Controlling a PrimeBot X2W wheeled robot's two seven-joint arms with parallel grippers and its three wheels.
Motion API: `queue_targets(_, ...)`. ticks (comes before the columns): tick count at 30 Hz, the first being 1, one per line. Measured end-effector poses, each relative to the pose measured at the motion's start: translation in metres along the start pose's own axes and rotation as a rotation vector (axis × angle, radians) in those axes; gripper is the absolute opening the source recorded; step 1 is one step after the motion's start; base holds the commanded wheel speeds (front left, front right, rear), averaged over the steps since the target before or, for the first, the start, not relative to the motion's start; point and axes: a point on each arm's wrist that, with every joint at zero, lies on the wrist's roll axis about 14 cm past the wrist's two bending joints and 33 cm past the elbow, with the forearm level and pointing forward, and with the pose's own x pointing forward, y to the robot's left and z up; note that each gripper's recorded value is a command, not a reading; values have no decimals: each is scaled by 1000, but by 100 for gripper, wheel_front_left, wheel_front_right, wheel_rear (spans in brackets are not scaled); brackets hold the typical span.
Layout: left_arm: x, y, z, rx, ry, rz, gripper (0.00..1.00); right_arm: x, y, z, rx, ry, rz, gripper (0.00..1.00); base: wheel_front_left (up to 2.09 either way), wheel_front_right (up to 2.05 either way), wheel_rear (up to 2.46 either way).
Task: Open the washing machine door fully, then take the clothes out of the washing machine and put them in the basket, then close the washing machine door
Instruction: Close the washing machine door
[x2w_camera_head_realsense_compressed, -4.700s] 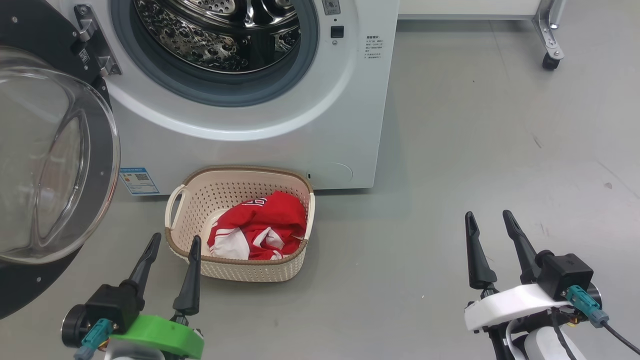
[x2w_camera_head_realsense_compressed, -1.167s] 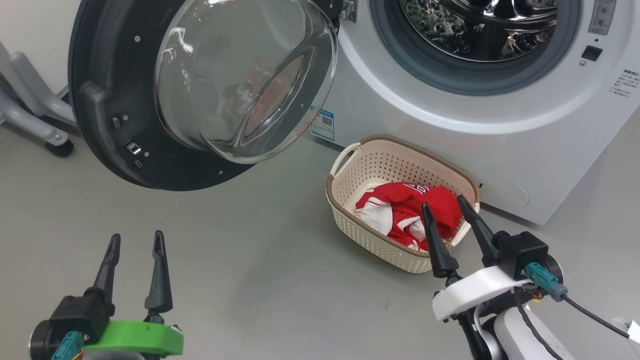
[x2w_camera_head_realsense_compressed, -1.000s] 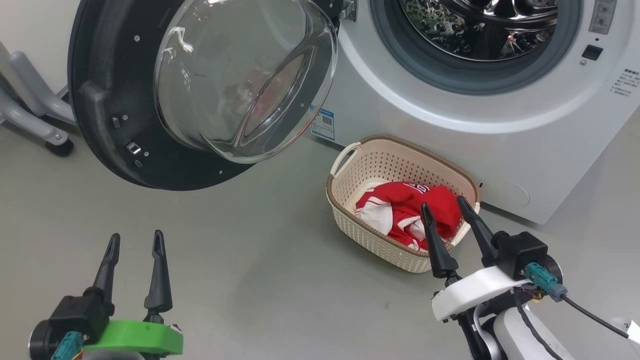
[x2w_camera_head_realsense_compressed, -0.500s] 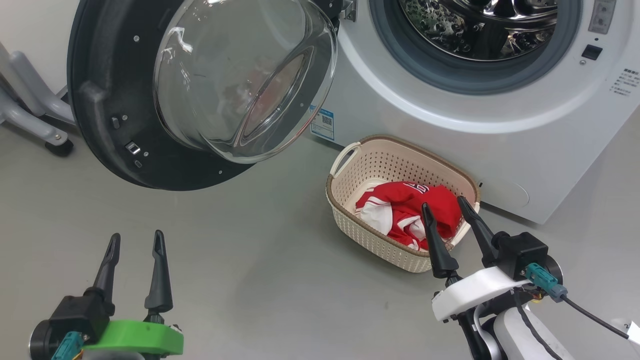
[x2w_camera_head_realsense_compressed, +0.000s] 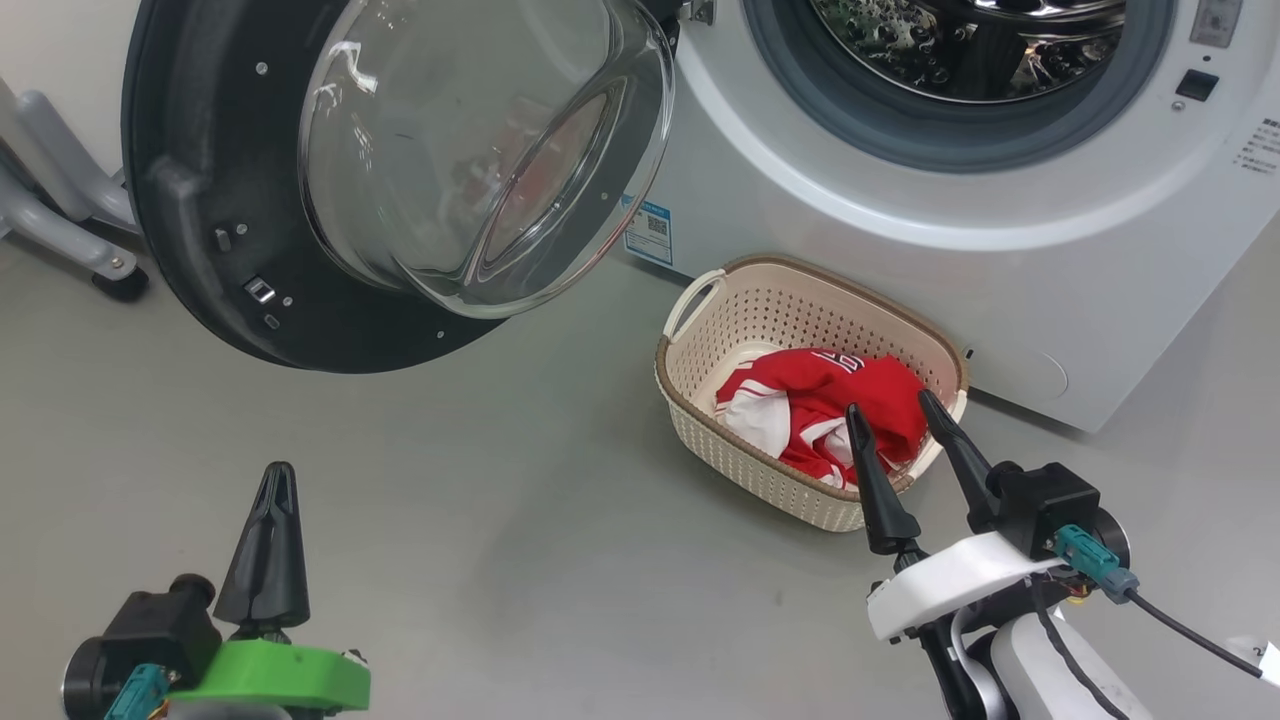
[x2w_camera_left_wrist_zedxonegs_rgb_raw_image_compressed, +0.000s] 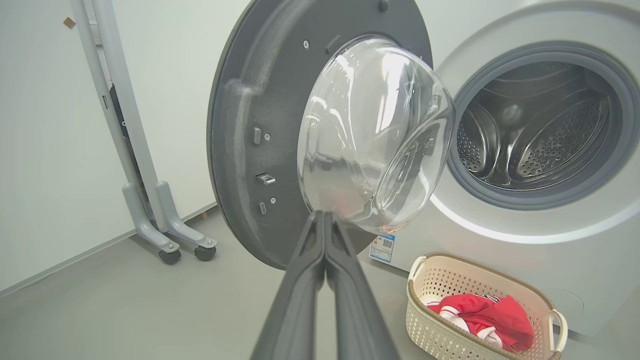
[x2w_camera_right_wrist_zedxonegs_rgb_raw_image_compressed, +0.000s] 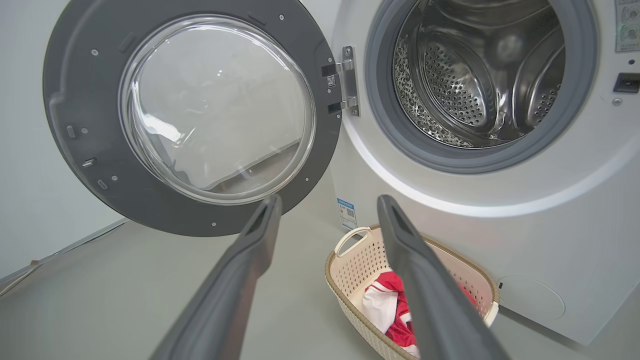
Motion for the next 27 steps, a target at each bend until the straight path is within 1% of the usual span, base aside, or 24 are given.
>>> queue_targets(3, 2, 0, 3, -1, -8, 4, 0, 1, -2, -1, 3, 1, 1, 100, 0, 0, 0)
queue_targets(6, 6, 8, 15, 9, -44, 28, 0, 1, -4, -5, -13, 19, 7, 100, 0, 0, 0)
queue_targets(8, 9, 14, 21, 30, -55, 33, 0, 2, -7, -6, -23, 27, 4, 100, 0, 0, 0)
queue_targets(11, 19, 22, 34, 88, -79, 22, 0, 4, -12, -8, -21, 31, -2, 100, 0, 0, 0)
queue_targets(12, 29, 28, 48, 136, -110, 16, 0, 6, -16, -9, -19, 30, -10, 100, 0, 0, 0)
queue_targets(17, 55, 49, 101, 241, -226, 41, 0, 12, -21, -15, -17, 52, 1, 100, 0, 0, 0)
queue_targets(22, 80, 67, 148, 272, -321, 76, 0, 18, -31, -14, -25, 47, -1, 100, 0, 0, 0)
queue_targets(24, 86, 70, 155, 278, -332, 79, 0, 18, -34, -14, -30, 48, -4, 100, 0, 0, 0)
queue_targets(27, 102, 83, 175, 318, -352, 107, 0, 19, -45, -13, -45, 46, -15, 100, 0, 0, 0)
